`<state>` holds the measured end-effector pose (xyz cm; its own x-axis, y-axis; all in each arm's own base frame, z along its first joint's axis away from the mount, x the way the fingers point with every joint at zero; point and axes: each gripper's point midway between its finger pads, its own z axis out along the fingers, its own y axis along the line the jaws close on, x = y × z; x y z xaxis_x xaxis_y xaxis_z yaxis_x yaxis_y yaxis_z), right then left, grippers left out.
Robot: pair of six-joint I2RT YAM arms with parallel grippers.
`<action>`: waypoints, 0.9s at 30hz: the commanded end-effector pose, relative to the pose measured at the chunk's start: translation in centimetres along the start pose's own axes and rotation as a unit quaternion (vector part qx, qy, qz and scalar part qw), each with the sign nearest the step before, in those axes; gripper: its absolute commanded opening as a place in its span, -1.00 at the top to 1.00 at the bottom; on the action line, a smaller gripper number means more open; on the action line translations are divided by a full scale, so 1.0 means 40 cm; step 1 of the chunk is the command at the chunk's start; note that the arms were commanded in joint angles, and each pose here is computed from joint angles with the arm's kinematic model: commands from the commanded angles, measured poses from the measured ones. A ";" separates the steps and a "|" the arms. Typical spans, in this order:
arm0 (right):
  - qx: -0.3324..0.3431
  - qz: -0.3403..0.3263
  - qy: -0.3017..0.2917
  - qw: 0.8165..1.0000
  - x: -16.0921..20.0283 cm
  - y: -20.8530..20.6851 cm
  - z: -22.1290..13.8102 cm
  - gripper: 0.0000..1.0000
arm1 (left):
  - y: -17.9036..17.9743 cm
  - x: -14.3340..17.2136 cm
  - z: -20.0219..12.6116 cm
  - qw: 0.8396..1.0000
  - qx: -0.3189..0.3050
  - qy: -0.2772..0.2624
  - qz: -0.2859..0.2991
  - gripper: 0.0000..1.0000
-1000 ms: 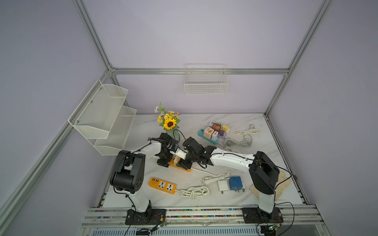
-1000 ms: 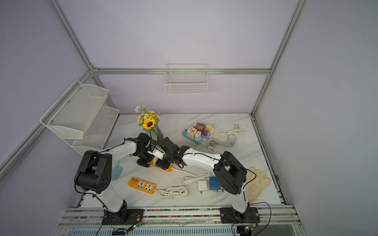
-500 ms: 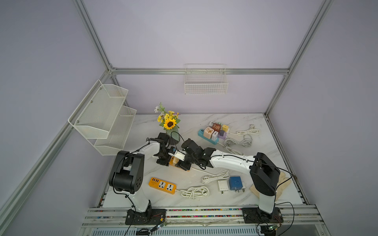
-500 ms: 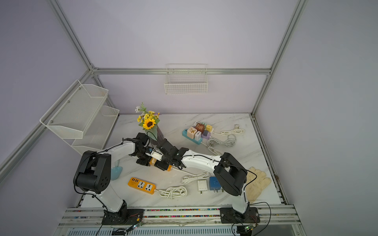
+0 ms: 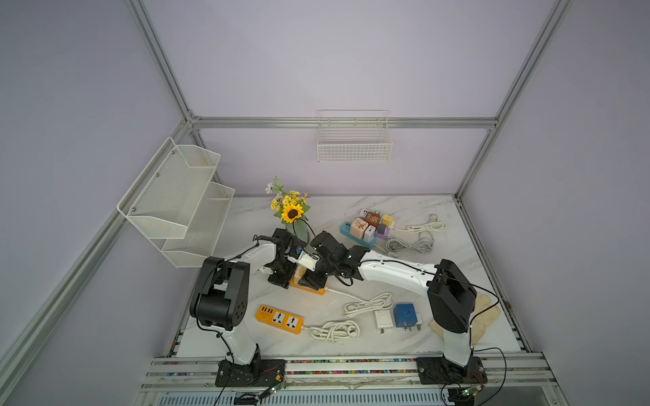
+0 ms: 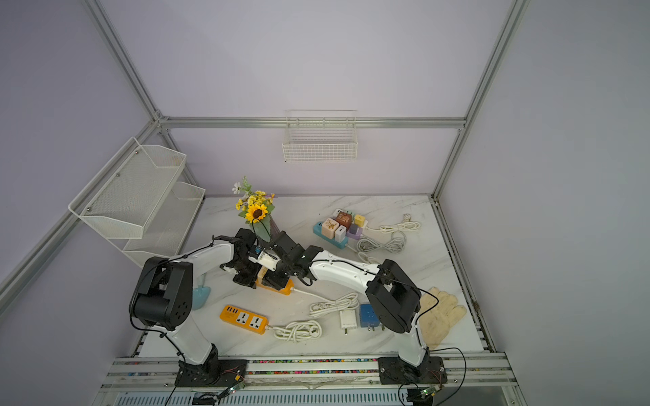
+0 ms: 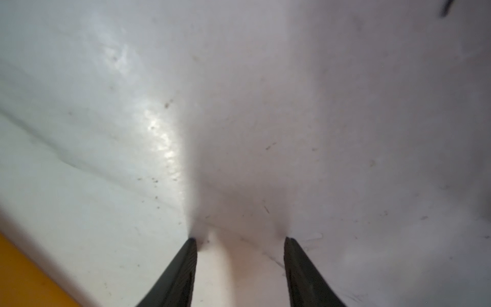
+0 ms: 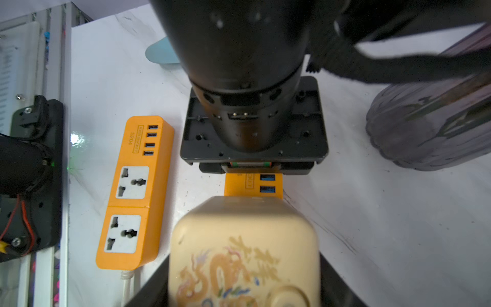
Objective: Pull the plug off the socket
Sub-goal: Remove the plug from the socket, then move the socket to the center of the board.
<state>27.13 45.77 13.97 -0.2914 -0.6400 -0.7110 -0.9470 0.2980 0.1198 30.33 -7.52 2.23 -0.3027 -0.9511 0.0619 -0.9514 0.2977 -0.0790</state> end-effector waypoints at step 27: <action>0.118 0.045 -0.055 0.990 0.052 -0.005 -0.268 0.55 | 0.099 -0.145 -0.019 0.988 -0.066 -0.135 -0.027 1.00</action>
<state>25.20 37.62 18.71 -0.3376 -0.5692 -0.7497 -0.8822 0.4691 0.0411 29.79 -3.68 2.11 -0.2756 -0.9557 -0.1033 -0.9601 0.2790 -0.0201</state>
